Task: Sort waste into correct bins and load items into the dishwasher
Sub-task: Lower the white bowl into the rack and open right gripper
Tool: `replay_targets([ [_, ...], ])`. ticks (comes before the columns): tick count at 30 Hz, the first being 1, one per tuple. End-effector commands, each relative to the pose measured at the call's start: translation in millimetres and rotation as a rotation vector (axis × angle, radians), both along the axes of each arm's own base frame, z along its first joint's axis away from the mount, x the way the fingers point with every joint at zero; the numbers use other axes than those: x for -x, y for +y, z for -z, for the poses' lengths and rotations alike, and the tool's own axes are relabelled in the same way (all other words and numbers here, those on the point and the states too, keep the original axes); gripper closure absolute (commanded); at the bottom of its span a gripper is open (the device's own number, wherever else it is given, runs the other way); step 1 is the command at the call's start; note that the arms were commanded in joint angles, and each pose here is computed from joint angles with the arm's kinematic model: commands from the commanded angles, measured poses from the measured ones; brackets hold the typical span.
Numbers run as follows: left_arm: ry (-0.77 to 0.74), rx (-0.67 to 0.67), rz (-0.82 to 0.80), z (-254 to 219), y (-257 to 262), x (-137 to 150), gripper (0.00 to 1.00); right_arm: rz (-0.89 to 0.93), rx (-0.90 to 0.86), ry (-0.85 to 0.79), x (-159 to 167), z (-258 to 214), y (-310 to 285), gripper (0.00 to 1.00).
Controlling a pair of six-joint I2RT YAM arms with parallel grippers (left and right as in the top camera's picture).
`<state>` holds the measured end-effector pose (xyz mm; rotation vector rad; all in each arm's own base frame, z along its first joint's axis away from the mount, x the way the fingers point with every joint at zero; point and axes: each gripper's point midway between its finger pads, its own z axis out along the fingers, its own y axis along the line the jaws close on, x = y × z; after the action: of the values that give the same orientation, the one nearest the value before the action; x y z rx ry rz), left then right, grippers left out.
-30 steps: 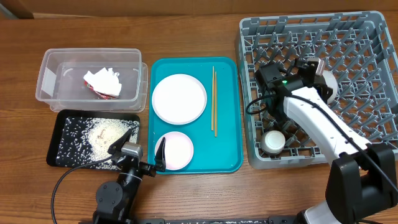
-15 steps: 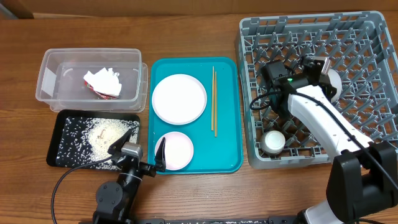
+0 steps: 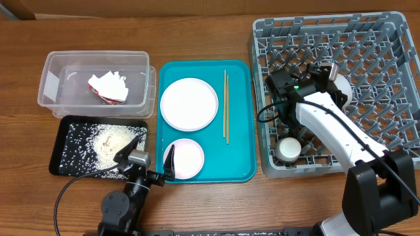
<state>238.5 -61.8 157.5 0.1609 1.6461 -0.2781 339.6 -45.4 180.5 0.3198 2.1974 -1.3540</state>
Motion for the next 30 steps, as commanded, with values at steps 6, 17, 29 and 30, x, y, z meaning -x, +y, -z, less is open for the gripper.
replay_targets([
  [6,-0.001,0.015,-0.005,0.1,0.9,0.0,0.0,0.037,0.082,-0.144,-14.1,-24.9,-12.8,0.95],
  [17,-0.002,0.015,-0.004,0.0,0.9,0.1,0.0,0.016,-0.075,-0.014,-10.7,7.8,-5.1,0.96],
  [29,-0.001,0.015,-0.004,0.1,0.9,0.1,0.0,0.005,0.047,-0.04,-4.9,-8.8,-4.3,0.95],
  [30,-0.001,0.015,-0.005,0.1,0.9,0.0,0.0,0.008,0.074,-0.061,-6.5,-14.2,-6.5,0.95],
])
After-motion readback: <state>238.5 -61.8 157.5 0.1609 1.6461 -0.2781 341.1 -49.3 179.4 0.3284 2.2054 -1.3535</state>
